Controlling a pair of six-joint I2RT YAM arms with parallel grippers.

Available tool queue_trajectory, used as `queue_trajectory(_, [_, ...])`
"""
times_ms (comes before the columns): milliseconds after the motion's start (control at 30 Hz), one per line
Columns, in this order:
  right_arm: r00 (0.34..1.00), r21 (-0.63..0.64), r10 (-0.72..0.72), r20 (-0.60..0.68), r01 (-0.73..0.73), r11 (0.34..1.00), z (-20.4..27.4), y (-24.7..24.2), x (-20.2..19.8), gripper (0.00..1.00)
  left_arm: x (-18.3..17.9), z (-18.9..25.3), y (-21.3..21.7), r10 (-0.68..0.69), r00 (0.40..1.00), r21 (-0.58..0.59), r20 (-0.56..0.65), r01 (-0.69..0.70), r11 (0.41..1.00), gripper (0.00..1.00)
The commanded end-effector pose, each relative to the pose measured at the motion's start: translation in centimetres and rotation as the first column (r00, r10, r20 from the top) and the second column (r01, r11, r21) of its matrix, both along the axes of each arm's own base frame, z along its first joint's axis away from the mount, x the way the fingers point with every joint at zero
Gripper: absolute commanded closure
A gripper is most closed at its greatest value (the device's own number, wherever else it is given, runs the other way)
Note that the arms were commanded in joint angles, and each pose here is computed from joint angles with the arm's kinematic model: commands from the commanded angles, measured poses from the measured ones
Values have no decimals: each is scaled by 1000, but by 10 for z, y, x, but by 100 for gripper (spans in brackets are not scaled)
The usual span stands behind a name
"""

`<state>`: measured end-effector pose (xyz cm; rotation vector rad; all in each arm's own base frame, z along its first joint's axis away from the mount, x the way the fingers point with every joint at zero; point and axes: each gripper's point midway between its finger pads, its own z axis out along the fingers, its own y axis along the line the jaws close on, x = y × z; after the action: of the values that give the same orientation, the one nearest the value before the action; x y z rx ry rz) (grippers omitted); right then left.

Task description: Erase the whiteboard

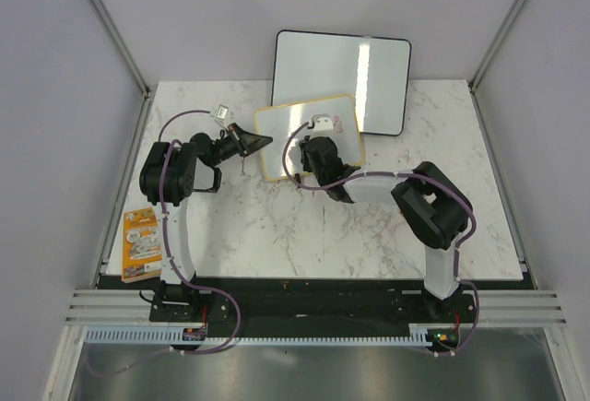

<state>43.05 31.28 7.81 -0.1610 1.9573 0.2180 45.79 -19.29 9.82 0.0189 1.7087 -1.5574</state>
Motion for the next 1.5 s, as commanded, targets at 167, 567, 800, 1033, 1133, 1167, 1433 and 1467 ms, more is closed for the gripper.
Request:
queue_trajectory(167, [962,-324,-185,-199,114,939,-82,-106,-16,100,-22,15,-10,-89,966,41,243,81,996,98])
queue_trajectory(567, [949,-383,262,-175,-311,870,-74,71,-66,100,-21,14,-10,-88,967,40,240,80,996,98])
queue_trajectory(800, [968,-369,177,-179,-233,900,-77,48,-53,100,-21,14,-10,-89,967,41,240,82,996,98])
queue_trajectory(1033, [974,-279,-65,-219,1,960,-84,-57,-11,100,-21,15,-10,-91,967,40,239,84,996,98])
queue_trajectory(1133, [971,-259,-128,-204,73,963,-76,-82,3,100,-22,14,-10,-93,967,40,238,85,996,98])
queue_trajectory(1167, [969,-261,-150,-195,96,960,-73,-87,6,100,-21,14,-9,-89,967,40,237,82,996,98])
queue_trajectory(1433, [916,-335,-344,-206,265,904,-87,-144,4,100,-21,14,-10,-91,967,39,236,84,996,98])
queue_trajectory(1467, [916,-338,-341,-210,260,905,-88,-145,3,100,-21,13,-10,-90,968,38,235,83,996,98])
